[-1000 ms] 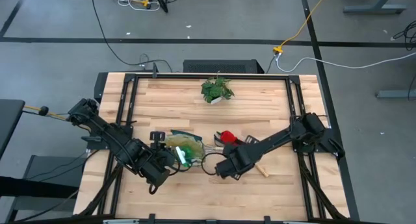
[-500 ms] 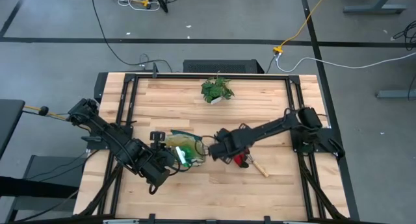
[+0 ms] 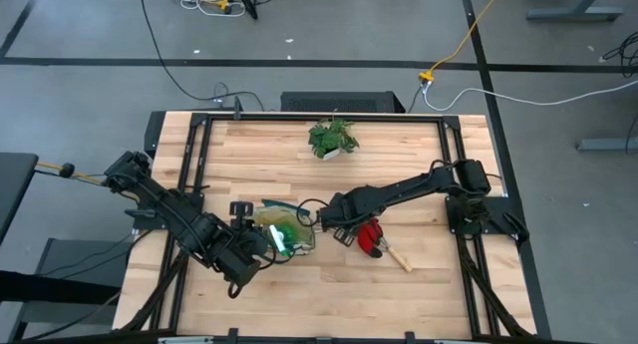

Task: Pick & Place Garden tools in Gardening bag
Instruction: Put the red gloves into the green gardening bag

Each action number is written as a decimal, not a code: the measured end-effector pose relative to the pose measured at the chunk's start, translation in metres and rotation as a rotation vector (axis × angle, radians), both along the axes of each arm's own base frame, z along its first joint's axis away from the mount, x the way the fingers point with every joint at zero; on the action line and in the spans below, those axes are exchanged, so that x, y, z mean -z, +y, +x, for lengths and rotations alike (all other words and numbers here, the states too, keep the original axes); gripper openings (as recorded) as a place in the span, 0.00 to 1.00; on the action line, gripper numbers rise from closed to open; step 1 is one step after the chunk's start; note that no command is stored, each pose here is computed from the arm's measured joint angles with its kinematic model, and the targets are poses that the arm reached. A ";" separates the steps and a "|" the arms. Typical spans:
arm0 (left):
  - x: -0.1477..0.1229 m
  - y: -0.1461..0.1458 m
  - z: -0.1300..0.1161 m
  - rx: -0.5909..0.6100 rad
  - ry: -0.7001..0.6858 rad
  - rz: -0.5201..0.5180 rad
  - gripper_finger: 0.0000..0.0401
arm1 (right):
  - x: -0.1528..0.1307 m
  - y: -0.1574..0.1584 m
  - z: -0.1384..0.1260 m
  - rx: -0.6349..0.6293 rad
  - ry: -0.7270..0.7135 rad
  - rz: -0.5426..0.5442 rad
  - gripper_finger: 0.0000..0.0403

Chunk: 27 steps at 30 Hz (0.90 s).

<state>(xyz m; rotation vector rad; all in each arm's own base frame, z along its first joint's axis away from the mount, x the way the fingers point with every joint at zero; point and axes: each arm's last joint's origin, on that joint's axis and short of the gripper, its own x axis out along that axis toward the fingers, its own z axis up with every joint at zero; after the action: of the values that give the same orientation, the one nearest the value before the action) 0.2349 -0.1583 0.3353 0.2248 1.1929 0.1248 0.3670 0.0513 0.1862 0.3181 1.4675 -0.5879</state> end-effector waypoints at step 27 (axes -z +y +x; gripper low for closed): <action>0.000 0.000 0.000 -0.009 -0.003 -0.004 0.41 | -0.011 -0.017 -0.020 0.049 -0.113 -0.023 0.02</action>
<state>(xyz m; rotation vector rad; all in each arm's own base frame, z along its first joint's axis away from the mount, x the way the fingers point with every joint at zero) 0.2350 -0.1583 0.3353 0.2155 1.1917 0.1308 0.3474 0.0343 0.1971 0.3644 1.3471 -0.6159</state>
